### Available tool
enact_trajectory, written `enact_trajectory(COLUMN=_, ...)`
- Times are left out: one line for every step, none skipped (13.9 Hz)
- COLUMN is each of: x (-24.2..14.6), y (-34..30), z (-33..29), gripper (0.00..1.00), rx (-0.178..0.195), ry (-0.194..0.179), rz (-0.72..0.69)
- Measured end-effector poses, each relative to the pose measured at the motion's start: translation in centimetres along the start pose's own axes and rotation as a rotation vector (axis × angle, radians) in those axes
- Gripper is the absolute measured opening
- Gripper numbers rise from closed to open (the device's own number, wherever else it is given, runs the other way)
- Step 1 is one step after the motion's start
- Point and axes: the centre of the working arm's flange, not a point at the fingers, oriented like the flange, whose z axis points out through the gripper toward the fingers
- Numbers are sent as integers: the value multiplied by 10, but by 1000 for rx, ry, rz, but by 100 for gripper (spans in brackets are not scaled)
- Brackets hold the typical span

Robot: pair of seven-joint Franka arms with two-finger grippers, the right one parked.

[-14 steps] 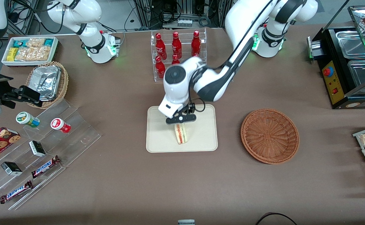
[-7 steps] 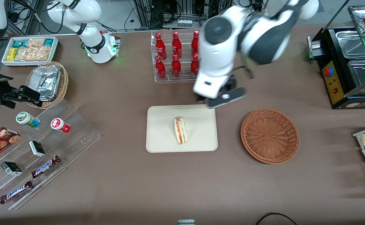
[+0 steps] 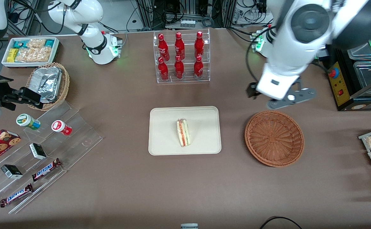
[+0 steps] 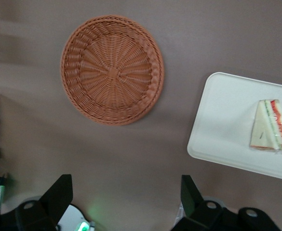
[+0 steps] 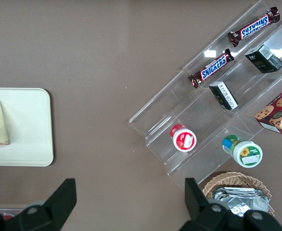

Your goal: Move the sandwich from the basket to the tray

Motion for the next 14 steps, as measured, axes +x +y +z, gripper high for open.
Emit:
enact_trajectory(x=7, y=-21, z=-4, gripper=99, rx=-13, ry=-14, rz=26)
enact_trajectory(x=14, y=-43, z=-8, gripper=99, rx=-25, ry=-22, rz=50)
enact_trajectory(x=21, y=-64, z=-10, gripper=99, rx=-33, ry=-24, rz=69)
enact_trajectory(x=27, y=-85, z=-12, gripper=99, rx=-38, ry=-28, rz=82)
enact_trajectory(x=32, y=-104, z=-13, gripper=99, rx=-45, ry=-31, rz=96)
enact_trajectory(x=37, y=-121, z=-14, gripper=99, rx=-55, ry=-33, rz=112)
enact_trajectory(x=41, y=-137, z=-15, gripper=99, rx=-70, ry=-35, rz=127)
enact_trajectory(x=46, y=-153, z=-14, gripper=100, rx=-91, ry=-40, rz=141)
enact_trajectory(x=50, y=-167, z=-13, gripper=100, rx=-104, ry=-43, rz=157)
enact_trajectory(x=54, y=-181, z=-10, gripper=100, rx=-108, ry=-46, rz=167)
enact_trajectory(x=57, y=-193, z=-8, gripper=99, rx=-109, ry=-49, rz=164)
enact_trajectory(x=59, y=-203, z=-6, gripper=99, rx=-112, ry=-50, rz=158)
enact_trajectory(x=61, y=-208, z=-5, gripper=100, rx=-115, ry=-50, rz=154)
enact_trajectory(x=61, y=-209, z=-5, gripper=100, rx=-115, ry=-49, rz=154)
